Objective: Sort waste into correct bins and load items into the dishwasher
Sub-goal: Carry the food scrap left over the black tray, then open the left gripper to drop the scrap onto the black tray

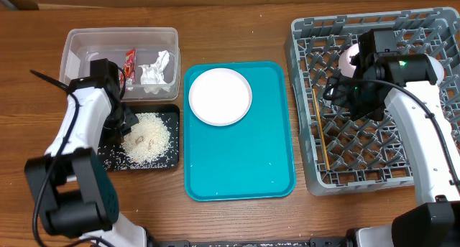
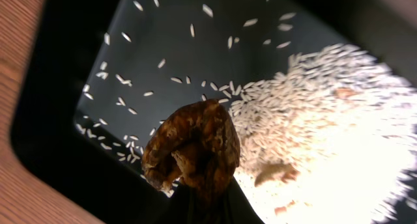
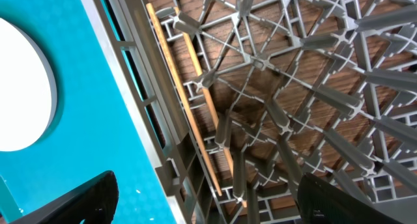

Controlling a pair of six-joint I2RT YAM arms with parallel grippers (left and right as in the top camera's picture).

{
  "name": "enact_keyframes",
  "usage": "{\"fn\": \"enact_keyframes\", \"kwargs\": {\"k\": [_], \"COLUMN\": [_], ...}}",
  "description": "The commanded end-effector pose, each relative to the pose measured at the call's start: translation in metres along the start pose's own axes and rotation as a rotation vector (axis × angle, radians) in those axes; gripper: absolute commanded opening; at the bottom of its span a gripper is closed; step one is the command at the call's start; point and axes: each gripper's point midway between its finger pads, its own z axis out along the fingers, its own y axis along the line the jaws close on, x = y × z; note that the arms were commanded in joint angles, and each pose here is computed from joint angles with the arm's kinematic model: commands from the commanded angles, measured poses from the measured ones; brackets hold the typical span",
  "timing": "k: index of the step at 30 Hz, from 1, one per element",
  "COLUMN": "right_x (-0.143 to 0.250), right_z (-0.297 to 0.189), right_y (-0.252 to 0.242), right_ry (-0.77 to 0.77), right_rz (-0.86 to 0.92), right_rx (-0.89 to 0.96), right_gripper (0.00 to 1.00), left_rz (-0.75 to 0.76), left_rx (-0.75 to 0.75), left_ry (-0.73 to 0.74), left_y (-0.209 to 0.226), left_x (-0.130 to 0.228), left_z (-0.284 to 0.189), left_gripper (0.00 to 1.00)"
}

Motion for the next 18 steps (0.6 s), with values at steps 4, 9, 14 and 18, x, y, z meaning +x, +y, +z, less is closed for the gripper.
{"fn": "enact_keyframes", "kwargs": {"k": [4, 9, 14, 18], "right_x": [-0.003, -0.003, -0.003, -0.003], "right_z": [-0.002, -0.002, -0.002, -0.002], "right_y": [-0.002, -0.002, -0.002, -0.002], "right_ry": [-0.010, -0.010, -0.010, -0.010], "right_rz": [0.001, 0.001, 0.001, 0.001], "right_rx": [0.007, 0.007, 0.007, 0.007], "right_gripper": [0.90, 0.90, 0.90, 0.90], "left_rz": [-0.004, -0.002, -0.002, -0.001], "left_rx": [-0.102, -0.110, -0.110, -0.111], "left_ry": [0.052, 0.054, 0.054, 0.058], "left_y": [0.011, 0.011, 0.011, 0.012], "left_x": [0.005, 0.004, 0.005, 0.005], "left_z": [0.027, 0.029, 0.029, 0.029], "left_gripper": [0.10, 0.20, 0.29, 0.38]}}
